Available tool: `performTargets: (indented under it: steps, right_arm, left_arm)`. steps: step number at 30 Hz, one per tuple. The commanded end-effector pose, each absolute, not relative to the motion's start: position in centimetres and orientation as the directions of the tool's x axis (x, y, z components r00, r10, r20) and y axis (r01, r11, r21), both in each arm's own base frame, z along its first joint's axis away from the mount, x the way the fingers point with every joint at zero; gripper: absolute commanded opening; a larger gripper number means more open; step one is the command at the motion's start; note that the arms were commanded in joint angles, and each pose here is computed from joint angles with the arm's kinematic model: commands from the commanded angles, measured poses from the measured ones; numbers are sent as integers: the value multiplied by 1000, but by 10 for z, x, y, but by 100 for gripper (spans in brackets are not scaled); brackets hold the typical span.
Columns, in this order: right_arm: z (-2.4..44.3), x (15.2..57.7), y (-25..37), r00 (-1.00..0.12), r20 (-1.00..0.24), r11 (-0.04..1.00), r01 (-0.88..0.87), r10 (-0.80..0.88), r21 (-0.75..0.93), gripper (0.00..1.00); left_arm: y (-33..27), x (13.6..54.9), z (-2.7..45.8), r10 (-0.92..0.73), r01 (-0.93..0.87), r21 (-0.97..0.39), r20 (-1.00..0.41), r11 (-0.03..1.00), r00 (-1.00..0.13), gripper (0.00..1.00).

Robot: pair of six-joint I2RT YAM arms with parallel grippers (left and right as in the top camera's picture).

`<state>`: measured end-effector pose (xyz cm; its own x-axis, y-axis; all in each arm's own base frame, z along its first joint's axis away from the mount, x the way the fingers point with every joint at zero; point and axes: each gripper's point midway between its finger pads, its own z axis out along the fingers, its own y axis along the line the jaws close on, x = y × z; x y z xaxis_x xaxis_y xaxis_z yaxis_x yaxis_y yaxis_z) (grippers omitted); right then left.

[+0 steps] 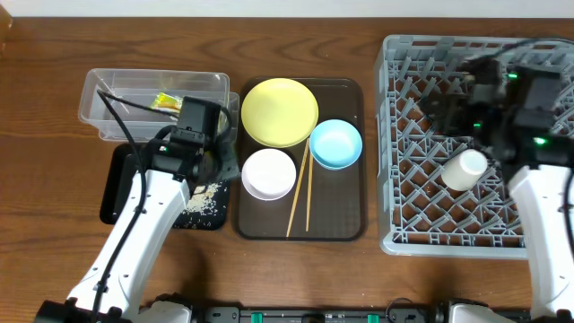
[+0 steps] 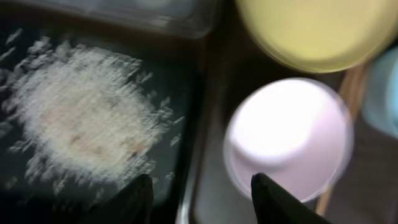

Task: Sort waste into correct bins and load items into the dishwasher rack
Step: 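Move the right gripper to the light-blue bowl and grasp its rim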

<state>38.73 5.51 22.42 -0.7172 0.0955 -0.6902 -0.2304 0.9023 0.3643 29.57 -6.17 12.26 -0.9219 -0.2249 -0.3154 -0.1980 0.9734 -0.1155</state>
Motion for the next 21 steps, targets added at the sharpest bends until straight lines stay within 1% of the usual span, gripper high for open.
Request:
performTargets:
  steps: [1, 4, 8, 11, 14, 17, 21]
  right_arm:
    - [226, 386, 97, -685, -726, 890, -364, -55, 275, 57]
    - [216, 392, 115, -643, -740, 911, -399, -198, 103, 57]
    - [199, 399, 143, -592, -727, 881, -471, -347, -38, 50]
    - [178, 403, 165, -586, -706, 854, -517, -397, -52, 45]
    - [156, 411, 180, -591, -691, 841, -539, -417, -47, 36]
    - [131, 421, 185, -605, -668, 845, -531, -433, -67, 31]
    - [94, 428, 185, -640, -616, 849, -520, -459, -93, 30]
  left_arm:
    - [-32, 295, 131, -332, -348, -21, -363, 937, -871, 54]
    - [-26, 291, 132, -367, -384, -25, -356, 923, -859, 54]
    - [-20, 291, 135, -385, -401, -32, -365, 915, -848, 55]
    - [-21, 291, 136, -385, -400, -35, -365, 916, -848, 59]
    - [-21, 291, 136, -385, -400, -35, -365, 916, -848, 59]
    - [-21, 291, 136, -384, -400, -35, -365, 916, -848, 60]
    - [-21, 291, 136, -384, -400, -35, -365, 916, -848, 60]
